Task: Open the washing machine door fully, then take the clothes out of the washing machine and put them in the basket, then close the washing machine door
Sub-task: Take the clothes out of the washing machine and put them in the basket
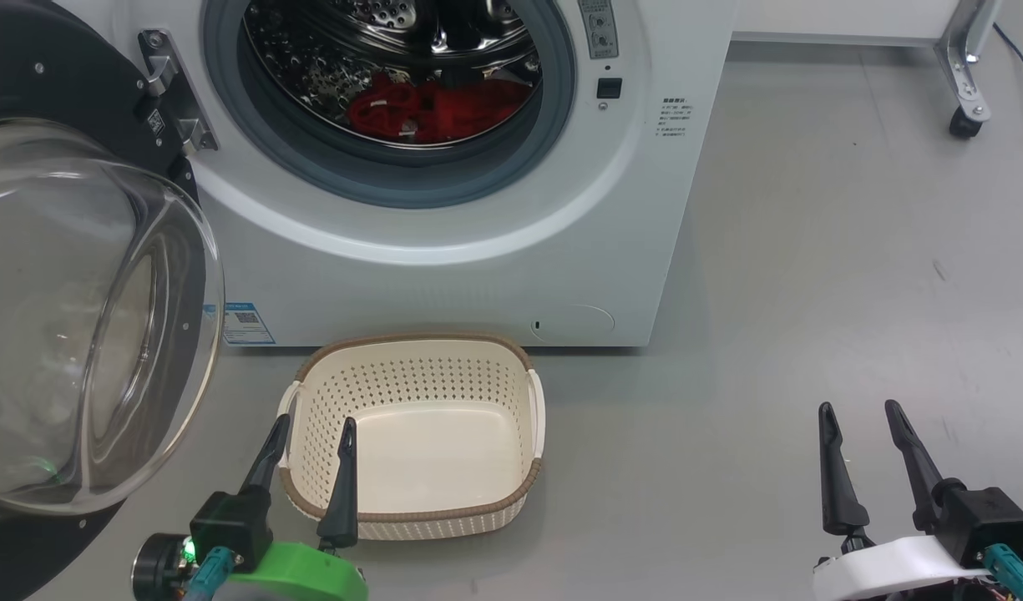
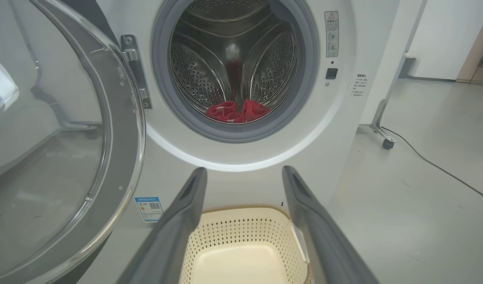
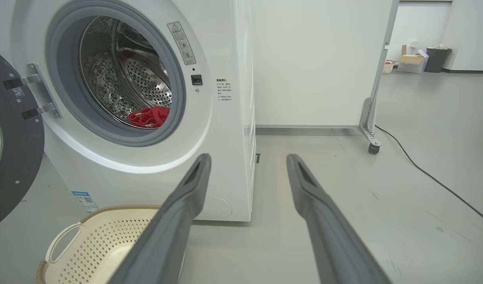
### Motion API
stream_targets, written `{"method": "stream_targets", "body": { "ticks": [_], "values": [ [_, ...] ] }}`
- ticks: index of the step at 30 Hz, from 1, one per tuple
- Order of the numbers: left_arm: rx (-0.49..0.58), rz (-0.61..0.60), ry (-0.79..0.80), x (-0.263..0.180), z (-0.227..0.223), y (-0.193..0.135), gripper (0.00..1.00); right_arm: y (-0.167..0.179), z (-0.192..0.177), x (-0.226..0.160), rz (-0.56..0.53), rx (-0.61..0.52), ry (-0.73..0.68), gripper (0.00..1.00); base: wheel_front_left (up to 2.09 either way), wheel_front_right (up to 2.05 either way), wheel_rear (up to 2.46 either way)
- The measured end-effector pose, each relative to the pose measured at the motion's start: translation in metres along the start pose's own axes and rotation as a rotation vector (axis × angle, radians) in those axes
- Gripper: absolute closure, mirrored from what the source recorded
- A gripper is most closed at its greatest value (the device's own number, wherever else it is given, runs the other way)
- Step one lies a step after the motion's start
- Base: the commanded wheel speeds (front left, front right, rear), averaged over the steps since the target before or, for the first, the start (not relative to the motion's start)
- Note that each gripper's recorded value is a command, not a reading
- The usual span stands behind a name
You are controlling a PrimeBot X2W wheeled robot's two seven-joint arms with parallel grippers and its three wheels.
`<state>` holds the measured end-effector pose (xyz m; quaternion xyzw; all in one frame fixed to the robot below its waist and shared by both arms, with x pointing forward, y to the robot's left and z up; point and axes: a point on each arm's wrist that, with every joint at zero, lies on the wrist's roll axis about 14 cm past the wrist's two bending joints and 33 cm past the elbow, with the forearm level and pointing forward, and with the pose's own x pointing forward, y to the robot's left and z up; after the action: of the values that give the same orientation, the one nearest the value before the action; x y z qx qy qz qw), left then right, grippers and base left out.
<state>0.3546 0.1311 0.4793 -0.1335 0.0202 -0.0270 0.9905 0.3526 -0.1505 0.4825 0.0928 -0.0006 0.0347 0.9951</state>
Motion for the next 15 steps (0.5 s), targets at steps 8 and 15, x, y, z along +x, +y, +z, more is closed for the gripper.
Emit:
{"method": "stream_targets", "body": {
  "ticks": [8, 15],
  "values": [
    [0.000, -0.003, 0.005, 0.0011, -0.0017, -0.0010, 0.00, -0.0013, -0.0012, -0.0004, -0.005, 0.002, 0.004, 0.00, 0.74, -0.74, 0.00],
    [0.019, -0.001, 0.004, 0.0012, -0.0013, 0.0000, 0.00, -0.0008, -0.0014, -0.0004, -0.006, 0.012, 0.004, 0.00, 0.93, -0.93, 0.00]
  ]
}}
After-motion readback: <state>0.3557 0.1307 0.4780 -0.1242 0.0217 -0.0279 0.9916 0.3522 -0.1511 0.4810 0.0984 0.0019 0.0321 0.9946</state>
